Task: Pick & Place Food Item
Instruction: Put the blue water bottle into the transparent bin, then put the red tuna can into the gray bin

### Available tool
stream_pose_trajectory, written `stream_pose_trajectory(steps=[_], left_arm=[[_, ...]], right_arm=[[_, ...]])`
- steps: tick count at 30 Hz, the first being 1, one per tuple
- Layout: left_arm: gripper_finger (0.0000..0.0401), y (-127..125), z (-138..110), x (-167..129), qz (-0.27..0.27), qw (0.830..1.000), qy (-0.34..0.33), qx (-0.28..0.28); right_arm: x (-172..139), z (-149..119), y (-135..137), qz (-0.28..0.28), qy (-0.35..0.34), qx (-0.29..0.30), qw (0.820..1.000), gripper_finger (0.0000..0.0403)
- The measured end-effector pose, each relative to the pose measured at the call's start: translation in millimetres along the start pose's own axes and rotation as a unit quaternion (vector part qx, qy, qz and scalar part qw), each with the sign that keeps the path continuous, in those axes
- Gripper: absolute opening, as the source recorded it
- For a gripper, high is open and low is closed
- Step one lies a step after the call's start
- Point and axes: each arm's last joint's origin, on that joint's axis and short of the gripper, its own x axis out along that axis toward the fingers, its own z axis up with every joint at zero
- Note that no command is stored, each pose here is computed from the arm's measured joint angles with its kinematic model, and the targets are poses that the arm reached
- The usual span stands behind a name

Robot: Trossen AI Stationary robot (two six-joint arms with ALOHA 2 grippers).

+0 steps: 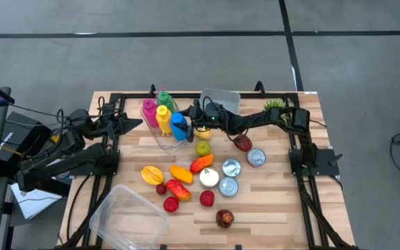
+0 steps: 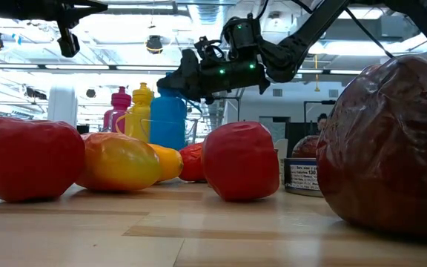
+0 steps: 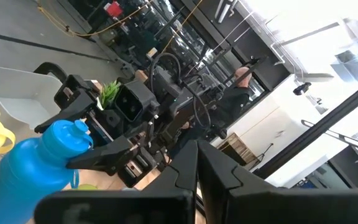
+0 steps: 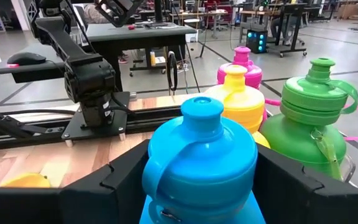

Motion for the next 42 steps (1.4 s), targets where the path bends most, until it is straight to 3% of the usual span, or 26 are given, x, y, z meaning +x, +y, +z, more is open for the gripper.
stream_pose_trajectory(steps=[7, 16, 23, 30, 36, 42], left_arm=[[0.0, 0.0, 0.0, 0.0, 0.0, 1.0, 0.0, 0.0], [0.0, 0.0, 0.0, 0.0, 0.0, 1.0, 0.0, 0.0], [0.0, 0.0, 0.0, 0.0, 0.0, 1.0, 0.0, 0.002], [0.0, 0.1, 0.0, 0.0, 0.0, 1.0, 0.0, 0.019], [0.0, 0.1, -0.1, 0.0, 0.0, 0.999, 0.0, 0.033], [0.0, 0.1, -0.1, 0.0, 0.0, 0.999, 0.0, 0.042]], right_arm=[[0.0, -0.2, 0.1, 0.002, 0.001, -0.007, 1.0, 0.0245], [-1.3, 2.3, 0.4, 0.003, 0.002, -0.008, 1.0, 0.0299], [-31.1, 55.9, -6.6, -0.012, 0.008, -0.02, 1.0, 0.0306], [-101.1, 118.5, -3.6, -0.044, 0.085, -0.036, 0.995, 0.0306], [-171.4, 136.6, 6.7, -0.149, 0.209, -0.007, 0.967, 0.0306], [-201.6, 116.1, 18.8, -0.202, 0.347, 0.075, 0.913, 0.0306]])
